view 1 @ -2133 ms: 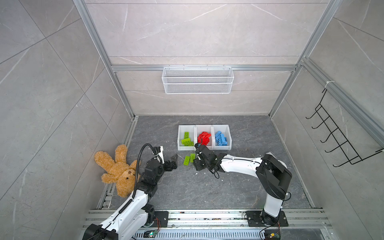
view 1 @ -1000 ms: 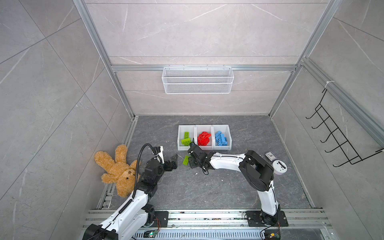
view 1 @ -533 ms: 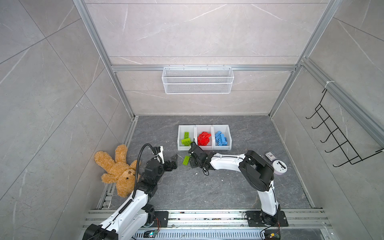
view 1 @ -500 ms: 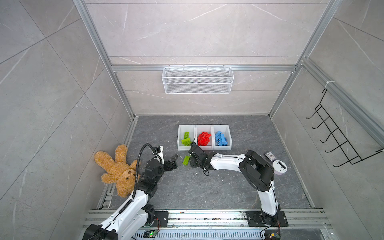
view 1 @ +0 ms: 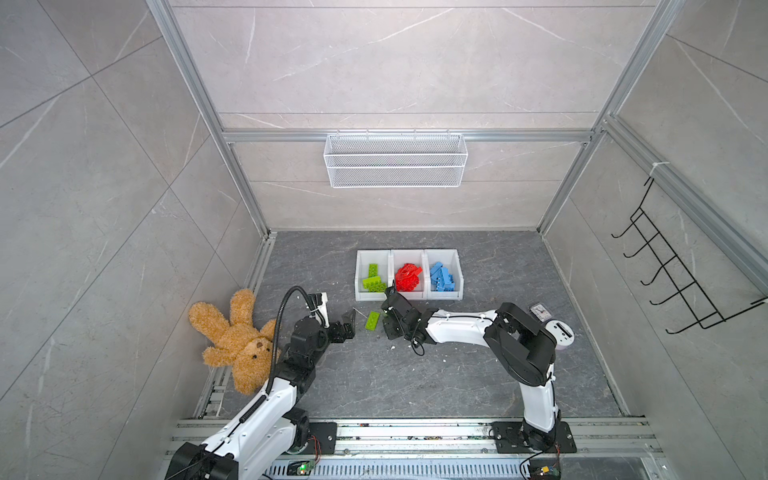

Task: Sort the legos into containers by color
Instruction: 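Close the right gripper on the flat lime-green brick and lift, then carry the brick over the lime-green compartment and open the right gripper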

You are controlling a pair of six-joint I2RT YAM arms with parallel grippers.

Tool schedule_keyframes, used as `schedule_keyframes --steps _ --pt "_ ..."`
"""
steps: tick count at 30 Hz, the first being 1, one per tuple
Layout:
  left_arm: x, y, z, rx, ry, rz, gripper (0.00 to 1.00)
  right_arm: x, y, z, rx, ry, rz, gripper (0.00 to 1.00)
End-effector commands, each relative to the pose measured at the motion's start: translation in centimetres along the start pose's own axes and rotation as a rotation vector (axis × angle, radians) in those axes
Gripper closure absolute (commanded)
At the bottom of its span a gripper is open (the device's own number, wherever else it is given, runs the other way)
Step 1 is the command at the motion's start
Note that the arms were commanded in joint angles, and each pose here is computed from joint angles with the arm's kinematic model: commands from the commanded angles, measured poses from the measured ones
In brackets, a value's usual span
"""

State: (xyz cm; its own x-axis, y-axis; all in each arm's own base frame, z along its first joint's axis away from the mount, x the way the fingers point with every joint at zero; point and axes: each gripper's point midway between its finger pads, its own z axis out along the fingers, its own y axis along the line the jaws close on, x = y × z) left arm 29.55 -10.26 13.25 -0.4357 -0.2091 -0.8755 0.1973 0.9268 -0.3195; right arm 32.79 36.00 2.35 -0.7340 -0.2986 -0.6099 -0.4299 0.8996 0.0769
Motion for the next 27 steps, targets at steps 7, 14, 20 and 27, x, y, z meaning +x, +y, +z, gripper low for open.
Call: schedule_keyframes --steps 7,14,20,27 --pt "-1.8 -0.7 -0.2 0.023 -0.064 -0.001 0.01 -3.0 0.7 -4.9 -0.061 -0.074 -0.039 0.69" --pt "-1.7 -0.5 0.0 0.015 -0.063 -0.001 0.01 -8.7 2.6 -6.9 -0.087 -0.173 -0.114 0.68" --pt "-1.8 -0.4 -0.3 0.01 -0.075 0.001 0.01 -12.9 2.4 -5.6 -0.082 -0.243 -0.118 0.68" --pt "-1.9 -0.2 -0.4 -0.001 -0.081 0.007 0.01 -15.3 1.8 -2.0 -0.126 -0.23 -0.064 0.68"
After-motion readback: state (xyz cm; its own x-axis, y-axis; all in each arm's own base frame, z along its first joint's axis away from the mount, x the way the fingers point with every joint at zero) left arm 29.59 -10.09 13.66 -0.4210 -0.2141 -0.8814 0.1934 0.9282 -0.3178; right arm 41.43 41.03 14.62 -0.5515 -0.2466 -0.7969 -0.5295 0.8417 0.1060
